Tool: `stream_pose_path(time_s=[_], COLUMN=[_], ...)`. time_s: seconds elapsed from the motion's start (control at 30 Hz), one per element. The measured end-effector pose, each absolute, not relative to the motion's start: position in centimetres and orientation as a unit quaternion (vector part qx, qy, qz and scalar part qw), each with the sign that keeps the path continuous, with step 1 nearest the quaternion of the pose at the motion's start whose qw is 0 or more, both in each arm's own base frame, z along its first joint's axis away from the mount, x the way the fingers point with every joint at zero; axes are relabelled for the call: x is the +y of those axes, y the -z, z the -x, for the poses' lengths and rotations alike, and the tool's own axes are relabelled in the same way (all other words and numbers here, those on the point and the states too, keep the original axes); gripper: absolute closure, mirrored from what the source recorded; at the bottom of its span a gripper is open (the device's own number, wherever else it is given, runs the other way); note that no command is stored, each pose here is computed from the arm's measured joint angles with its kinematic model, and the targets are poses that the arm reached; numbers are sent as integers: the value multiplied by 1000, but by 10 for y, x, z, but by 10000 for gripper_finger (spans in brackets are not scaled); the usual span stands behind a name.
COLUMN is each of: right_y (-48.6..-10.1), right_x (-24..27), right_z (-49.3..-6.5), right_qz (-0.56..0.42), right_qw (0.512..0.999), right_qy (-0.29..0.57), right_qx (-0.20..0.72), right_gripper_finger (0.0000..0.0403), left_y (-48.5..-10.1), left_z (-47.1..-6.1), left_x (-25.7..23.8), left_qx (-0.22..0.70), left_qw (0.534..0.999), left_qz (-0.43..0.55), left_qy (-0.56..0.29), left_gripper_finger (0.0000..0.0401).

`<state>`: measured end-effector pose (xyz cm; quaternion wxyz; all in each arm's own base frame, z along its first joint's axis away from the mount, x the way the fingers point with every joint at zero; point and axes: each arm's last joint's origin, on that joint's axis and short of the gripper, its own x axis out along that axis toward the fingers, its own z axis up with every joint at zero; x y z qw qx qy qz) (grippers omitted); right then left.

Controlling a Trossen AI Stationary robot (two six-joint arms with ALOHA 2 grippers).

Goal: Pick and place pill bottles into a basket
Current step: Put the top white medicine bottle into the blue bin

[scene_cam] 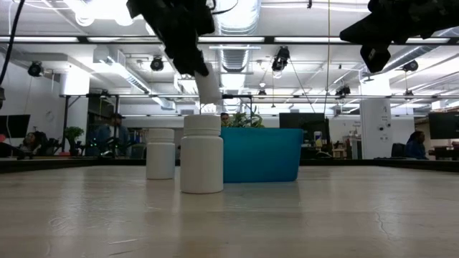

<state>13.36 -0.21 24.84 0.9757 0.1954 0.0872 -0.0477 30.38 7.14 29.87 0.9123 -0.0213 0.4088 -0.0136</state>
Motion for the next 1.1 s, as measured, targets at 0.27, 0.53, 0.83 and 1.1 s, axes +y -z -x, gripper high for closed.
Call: stream_pose_path(time_s=[0.27, 0.53, 0.83, 1.1], right_y=[-248, -248, -248, -248], right_x=[-2, -2, -2, -2], right_z=[-134, -134, -134, -134], right_qz=[-195, -192, -192, -190], right_qw=[976, 976, 976, 977], right_qy=[48, 47, 47, 47], right_qx=[87, 87, 87, 88], right_gripper_finger=[394, 394, 394, 394], left_y=[-300, -297, -297, -296], left_z=[-308, -316, -341, -353], left_x=[55, 32, 21, 22], left_qx=[407, 412, 417, 456], left_qw=[912, 908, 904, 885], left_qz=[35, 52, 52, 53], left_qy=[32, 60, 76, 76], left_gripper_finger=[246, 246, 247, 247])
